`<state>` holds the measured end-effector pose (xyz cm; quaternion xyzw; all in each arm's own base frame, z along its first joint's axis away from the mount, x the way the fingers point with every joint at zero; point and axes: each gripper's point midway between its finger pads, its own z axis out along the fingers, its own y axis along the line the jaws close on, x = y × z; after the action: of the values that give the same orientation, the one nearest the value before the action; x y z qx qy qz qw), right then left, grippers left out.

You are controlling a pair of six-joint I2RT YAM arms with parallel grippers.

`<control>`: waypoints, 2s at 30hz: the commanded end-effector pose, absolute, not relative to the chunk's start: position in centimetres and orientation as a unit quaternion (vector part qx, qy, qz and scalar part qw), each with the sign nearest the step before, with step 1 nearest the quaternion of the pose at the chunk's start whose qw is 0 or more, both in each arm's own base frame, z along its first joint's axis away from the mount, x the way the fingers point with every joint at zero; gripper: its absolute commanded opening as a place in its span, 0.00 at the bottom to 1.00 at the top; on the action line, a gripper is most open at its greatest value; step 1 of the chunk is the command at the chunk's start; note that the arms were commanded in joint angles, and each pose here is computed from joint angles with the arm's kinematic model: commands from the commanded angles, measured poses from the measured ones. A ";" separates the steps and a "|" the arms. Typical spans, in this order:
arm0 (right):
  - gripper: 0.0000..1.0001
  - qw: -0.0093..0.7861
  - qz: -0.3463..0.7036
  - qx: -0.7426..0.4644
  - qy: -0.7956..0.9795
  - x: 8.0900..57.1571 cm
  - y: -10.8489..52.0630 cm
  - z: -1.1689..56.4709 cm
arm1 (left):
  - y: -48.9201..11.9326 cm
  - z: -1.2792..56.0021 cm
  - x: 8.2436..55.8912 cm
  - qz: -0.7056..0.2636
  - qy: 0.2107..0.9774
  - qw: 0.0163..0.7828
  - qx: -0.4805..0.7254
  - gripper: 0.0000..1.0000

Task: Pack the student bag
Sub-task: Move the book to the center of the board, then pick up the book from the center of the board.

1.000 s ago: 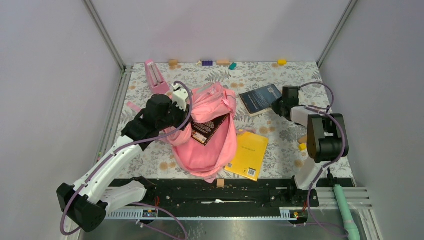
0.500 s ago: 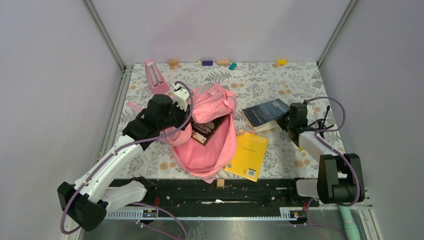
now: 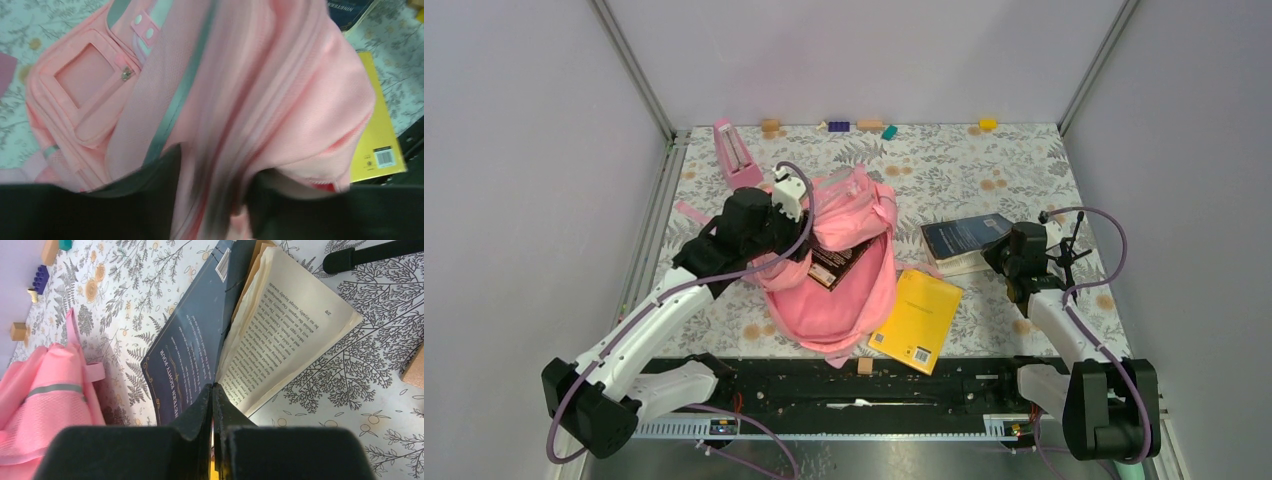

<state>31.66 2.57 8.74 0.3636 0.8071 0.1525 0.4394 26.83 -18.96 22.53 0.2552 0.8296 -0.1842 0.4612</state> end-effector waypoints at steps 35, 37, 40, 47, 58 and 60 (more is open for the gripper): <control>0.00 0.468 0.230 0.345 0.781 34.8 4.8 14.0 | -49.8 14.4 34.8 -0.210 0.681 0.540 0.449 0.99; 0.00 0.468 0.232 0.345 0.780 34.8 4.8 14.1 | -49.9 13.3 35.7 -0.203 0.690 0.533 0.446 0.99; 0.00 0.467 0.232 0.346 0.780 34.6 4.8 14.1 | -50.4 12.8 36.2 -0.200 0.696 0.522 0.451 0.96; 0.00 0.467 0.232 0.358 0.775 34.0 4.6 14.3 | -50.2 12.4 36.8 -0.194 0.714 0.510 0.440 0.43; 0.60 0.457 0.268 0.386 0.755 33.1 5.2 14.6 | -50.6 13.0 36.0 -0.233 0.715 0.502 0.427 0.00; 0.67 0.456 0.268 0.391 0.753 32.8 5.2 14.3 | -50.7 13.1 35.9 -0.238 0.716 0.501 0.424 0.00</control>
<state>33.18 4.88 13.77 0.3835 0.7650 0.2505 0.4527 35.03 -49.83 9.66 0.4546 0.7281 -0.2101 0.4680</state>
